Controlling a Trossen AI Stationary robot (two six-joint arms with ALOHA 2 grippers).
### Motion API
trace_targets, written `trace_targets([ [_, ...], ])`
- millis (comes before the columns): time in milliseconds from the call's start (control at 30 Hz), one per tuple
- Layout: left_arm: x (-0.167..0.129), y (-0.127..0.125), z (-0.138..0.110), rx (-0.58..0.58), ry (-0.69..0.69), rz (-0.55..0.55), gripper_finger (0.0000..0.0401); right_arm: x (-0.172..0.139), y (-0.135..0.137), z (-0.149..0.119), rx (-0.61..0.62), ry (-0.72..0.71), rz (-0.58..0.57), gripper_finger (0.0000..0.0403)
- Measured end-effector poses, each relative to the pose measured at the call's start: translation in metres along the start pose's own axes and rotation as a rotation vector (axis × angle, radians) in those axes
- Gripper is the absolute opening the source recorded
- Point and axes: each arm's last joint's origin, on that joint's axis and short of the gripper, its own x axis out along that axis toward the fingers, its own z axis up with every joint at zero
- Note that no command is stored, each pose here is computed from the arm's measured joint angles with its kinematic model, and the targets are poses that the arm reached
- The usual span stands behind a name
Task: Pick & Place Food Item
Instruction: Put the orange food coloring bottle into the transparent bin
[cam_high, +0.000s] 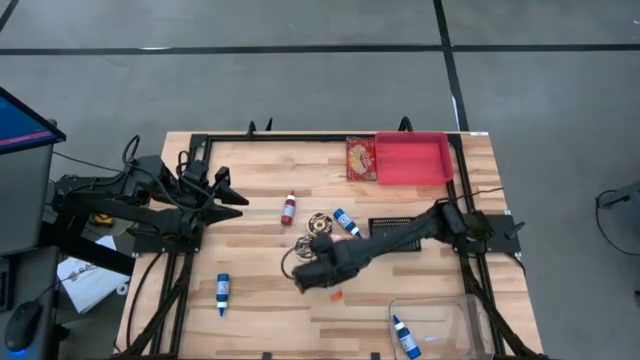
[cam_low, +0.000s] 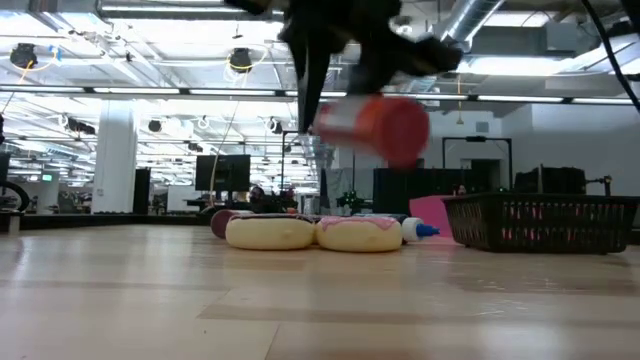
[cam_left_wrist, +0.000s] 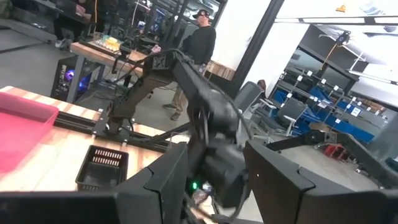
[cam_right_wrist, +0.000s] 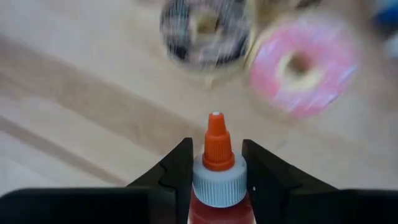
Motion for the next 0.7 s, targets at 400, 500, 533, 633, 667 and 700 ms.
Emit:
trace_targets([
  [400,0.000,0.002,-0.004,0.015,0.030,0.039,0.0159,-0.093,-0.027,-0.021,-0.050,-0.126,-0.055,0.0109],
  [500,0.000,0.003,-0.005,0.013,0.046,0.046,0.0159,-0.095,-0.037,-0.060,-0.040,-0.066,-0.076,0.0109],
  [533,0.000,0.003,-0.006,0.012,0.050,0.047,0.0159,-0.096,-0.041,-0.075,-0.033,-0.040,-0.085,0.0109],
  [633,0.000,0.003,-0.006,0.012,0.054,0.049,0.0159,-0.104,-0.053,-0.118,0.013,0.039,-0.102,0.0109],
  [667,0.000,0.003,-0.006,0.012,0.054,0.049,0.0159,-0.108,-0.057,-0.131,0.039,0.056,-0.102,0.0109],
  [700,0.000,0.003,-0.006,0.012,0.054,0.049,0.0159,-0.113,-0.060,-0.144,0.073,0.065,-0.094,0.0109],
])
